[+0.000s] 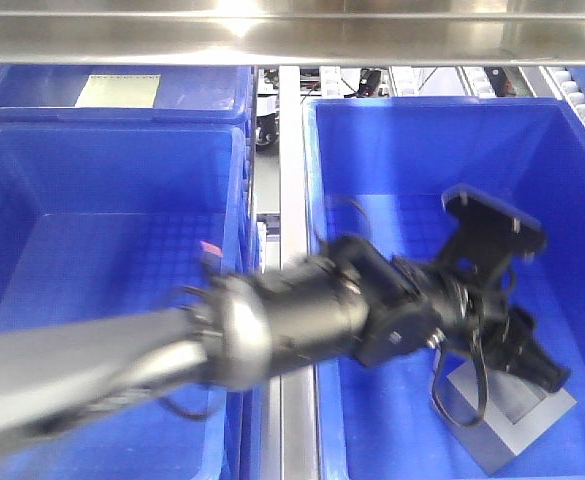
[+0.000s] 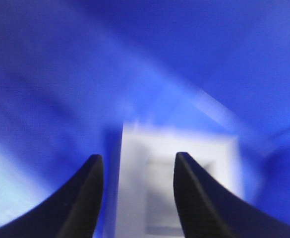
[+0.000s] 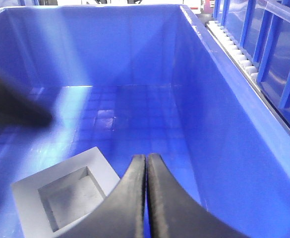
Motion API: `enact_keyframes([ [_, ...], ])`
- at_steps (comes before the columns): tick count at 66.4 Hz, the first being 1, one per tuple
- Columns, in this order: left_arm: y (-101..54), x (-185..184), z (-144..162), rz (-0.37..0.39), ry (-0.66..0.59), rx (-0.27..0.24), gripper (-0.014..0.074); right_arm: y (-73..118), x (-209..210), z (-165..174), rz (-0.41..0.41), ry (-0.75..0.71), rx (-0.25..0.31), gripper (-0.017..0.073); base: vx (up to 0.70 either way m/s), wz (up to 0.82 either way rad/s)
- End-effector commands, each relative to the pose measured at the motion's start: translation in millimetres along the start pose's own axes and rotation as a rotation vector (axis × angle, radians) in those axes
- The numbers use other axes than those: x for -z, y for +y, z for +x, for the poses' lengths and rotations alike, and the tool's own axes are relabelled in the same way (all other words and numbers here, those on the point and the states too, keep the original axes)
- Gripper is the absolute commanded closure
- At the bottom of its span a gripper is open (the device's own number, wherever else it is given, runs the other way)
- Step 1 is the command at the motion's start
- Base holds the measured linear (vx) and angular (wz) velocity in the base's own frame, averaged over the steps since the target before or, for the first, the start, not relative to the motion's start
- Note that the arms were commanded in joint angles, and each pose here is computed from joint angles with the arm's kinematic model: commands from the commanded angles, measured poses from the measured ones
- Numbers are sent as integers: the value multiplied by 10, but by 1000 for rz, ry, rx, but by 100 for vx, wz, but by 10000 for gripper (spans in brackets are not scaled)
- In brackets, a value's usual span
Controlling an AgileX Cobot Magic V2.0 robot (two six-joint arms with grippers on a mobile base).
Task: Sort gray base to blue bin
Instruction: 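Swing the left arm over the farther blue bin and lower the block, then open the left gripper to release the block into the bin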
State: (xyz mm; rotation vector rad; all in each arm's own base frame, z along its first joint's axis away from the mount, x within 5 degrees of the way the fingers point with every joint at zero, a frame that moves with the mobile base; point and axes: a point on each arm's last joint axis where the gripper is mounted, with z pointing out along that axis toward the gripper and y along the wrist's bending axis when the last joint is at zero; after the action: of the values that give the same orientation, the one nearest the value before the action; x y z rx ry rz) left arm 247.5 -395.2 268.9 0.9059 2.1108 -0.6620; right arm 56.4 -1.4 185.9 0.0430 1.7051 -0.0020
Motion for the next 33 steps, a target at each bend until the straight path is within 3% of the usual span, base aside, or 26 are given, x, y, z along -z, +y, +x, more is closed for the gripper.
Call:
enact_keyframes([
  [1,-62,471,-263,18,-133,-23,306,-2,-13,-30,3,-29,16,564,0,0],
  [6,-46,615,-209,11,-130,-37,360,-2,-13,-30,3,-29,16,564,0,0],
  [18,0,1148,-7,5,-144,-58,605,-2,-13,-30,3,-29,16,564,0,0],
  [33,66,1857,315,10,-196,-70,601,-2,-13,-30,3,-29,16,564,0,0],
])
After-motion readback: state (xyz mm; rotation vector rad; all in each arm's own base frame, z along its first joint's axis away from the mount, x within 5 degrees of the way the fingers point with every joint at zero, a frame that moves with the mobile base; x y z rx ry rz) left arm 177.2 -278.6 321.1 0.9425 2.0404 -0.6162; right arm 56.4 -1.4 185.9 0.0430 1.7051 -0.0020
